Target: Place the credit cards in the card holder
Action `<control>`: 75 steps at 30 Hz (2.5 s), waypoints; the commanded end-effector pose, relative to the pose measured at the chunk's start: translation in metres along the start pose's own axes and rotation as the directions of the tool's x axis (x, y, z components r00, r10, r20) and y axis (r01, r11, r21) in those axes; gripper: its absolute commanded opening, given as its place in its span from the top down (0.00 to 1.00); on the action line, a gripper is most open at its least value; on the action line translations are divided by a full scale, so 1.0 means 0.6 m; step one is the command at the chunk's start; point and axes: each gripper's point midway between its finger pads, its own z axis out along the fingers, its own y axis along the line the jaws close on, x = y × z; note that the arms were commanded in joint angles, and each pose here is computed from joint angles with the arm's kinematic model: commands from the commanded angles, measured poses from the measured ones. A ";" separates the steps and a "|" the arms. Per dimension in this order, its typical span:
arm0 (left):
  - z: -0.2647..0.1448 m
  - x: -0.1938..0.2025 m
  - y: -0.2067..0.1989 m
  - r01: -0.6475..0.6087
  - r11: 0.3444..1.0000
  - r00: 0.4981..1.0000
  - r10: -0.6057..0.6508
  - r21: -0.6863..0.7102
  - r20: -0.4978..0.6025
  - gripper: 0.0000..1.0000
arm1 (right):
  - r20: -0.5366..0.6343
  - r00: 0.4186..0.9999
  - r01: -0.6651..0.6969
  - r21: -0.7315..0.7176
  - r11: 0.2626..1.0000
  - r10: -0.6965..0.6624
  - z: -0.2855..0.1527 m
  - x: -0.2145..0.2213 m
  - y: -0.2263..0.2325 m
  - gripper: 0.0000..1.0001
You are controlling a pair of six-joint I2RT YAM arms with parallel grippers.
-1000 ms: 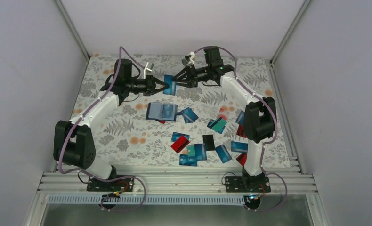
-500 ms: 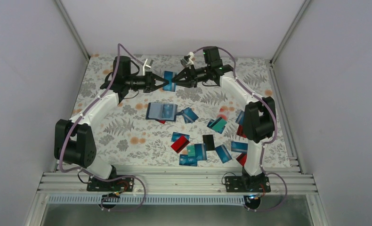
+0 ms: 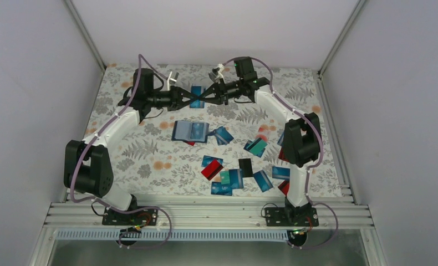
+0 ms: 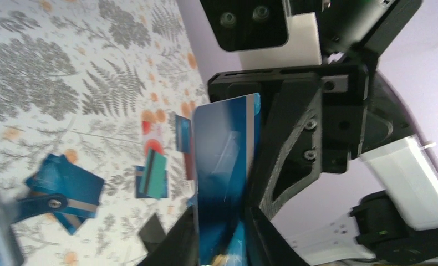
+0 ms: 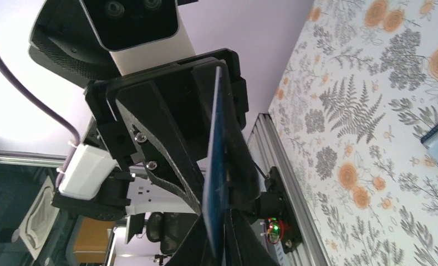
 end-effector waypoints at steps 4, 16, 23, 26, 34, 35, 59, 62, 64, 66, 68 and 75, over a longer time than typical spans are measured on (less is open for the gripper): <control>-0.010 0.002 0.041 0.009 0.991 0.999 -0.003 -0.133 0.051 0.61 | 0.008 0.998 -0.056 0.033 0.998 0.056 0.018 0.004 -0.024 0.96; -0.087 -0.004 0.145 0.032 0.885 0.989 0.040 -0.464 0.145 0.33 | -0.004 0.995 -0.095 0.063 0.993 0.095 0.030 0.019 -0.101 0.96; -0.108 0.019 0.239 0.049 0.760 0.993 0.031 -0.648 0.112 0.37 | -0.028 0.994 -0.103 0.112 0.988 0.107 0.054 0.033 -0.159 0.96; -0.113 0.032 0.274 0.059 0.717 0.996 0.008 -0.695 0.093 0.41 | -0.039 0.993 -0.106 0.136 0.985 0.113 0.066 0.040 -0.183 0.96; -0.123 0.056 0.346 0.088 0.615 0.996 -0.056 -0.784 0.068 0.59 | -0.066 0.986 -0.139 0.208 0.968 0.156 0.080 0.062 -0.253 0.96; -0.123 0.056 0.353 0.089 0.609 0.996 -0.063 -0.788 0.064 0.60 | -0.069 0.985 -0.143 0.216 0.966 0.161 0.081 0.067 -0.260 0.96; -0.094 0.079 0.452 0.062 0.568 0.988 -0.152 -0.820 -0.030 0.68 | -0.088 0.947 -0.264 0.342 0.902 0.310 0.103 0.114 -0.369 0.96; -0.091 0.081 0.455 0.058 0.572 0.988 -0.153 -0.818 -0.037 0.68 | -0.096 0.943 -0.270 0.333 0.903 0.318 0.107 0.116 -0.371 0.96; -0.089 0.085 0.458 0.053 0.577 0.986 -0.157 -0.815 -0.047 0.68 | -0.098 0.942 -0.273 0.328 0.904 0.320 0.109 0.113 -0.372 0.96; -0.087 0.087 0.461 0.049 0.581 0.985 -0.160 -0.812 -0.056 0.68 | -0.101 0.941 -0.274 0.326 0.905 0.322 0.112 0.110 -0.373 0.96; -0.086 0.092 0.464 0.043 0.583 0.984 -0.165 -0.812 -0.066 0.69 | -0.102 0.943 -0.271 0.314 0.910 0.316 0.114 0.104 -0.370 0.96; -0.082 0.100 0.473 0.034 0.587 0.980 -0.176 -0.809 -0.087 0.71 | -0.110 0.940 -0.286 0.265 0.921 0.324 0.122 0.096 -0.364 0.96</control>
